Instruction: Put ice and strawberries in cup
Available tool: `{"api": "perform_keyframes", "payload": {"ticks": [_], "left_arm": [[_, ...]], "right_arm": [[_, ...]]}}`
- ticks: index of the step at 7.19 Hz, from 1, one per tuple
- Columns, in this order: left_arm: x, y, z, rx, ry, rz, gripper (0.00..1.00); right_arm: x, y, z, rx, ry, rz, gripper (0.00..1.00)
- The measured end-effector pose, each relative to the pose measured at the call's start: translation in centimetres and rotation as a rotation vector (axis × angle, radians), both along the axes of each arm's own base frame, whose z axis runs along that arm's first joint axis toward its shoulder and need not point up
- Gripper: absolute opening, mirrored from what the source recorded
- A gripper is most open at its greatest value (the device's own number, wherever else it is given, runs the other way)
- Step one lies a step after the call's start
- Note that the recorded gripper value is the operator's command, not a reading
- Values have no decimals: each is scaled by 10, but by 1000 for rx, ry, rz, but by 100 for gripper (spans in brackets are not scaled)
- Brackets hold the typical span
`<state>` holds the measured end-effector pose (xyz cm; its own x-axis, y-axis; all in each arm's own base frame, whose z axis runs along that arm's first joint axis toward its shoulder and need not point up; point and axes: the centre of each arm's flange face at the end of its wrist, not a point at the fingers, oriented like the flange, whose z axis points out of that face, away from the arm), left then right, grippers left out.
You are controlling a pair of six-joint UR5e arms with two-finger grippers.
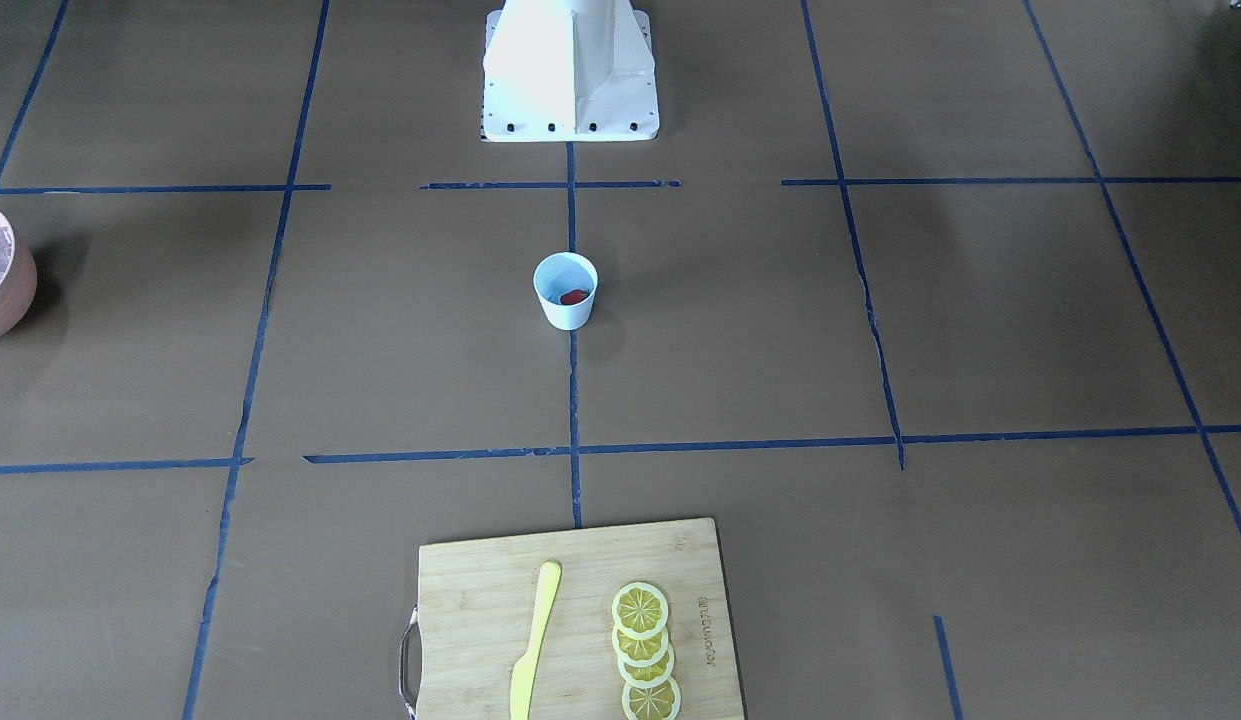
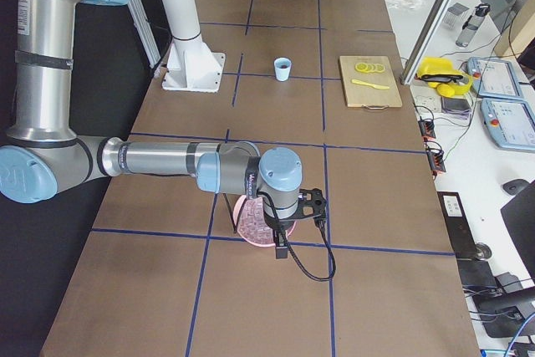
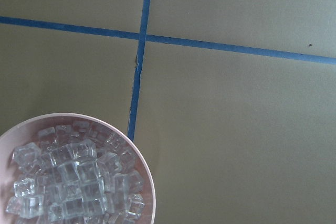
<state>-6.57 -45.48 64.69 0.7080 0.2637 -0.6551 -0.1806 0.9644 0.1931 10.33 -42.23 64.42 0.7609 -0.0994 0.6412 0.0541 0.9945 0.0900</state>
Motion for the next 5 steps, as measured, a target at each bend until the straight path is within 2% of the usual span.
{"api": "perform_keyframes", "payload": {"ticks": [5], "left_arm": [[-1, -2, -7, 24, -14, 4, 100]], "right_arm": [[0, -3, -2, 6, 0, -2, 100]]}}
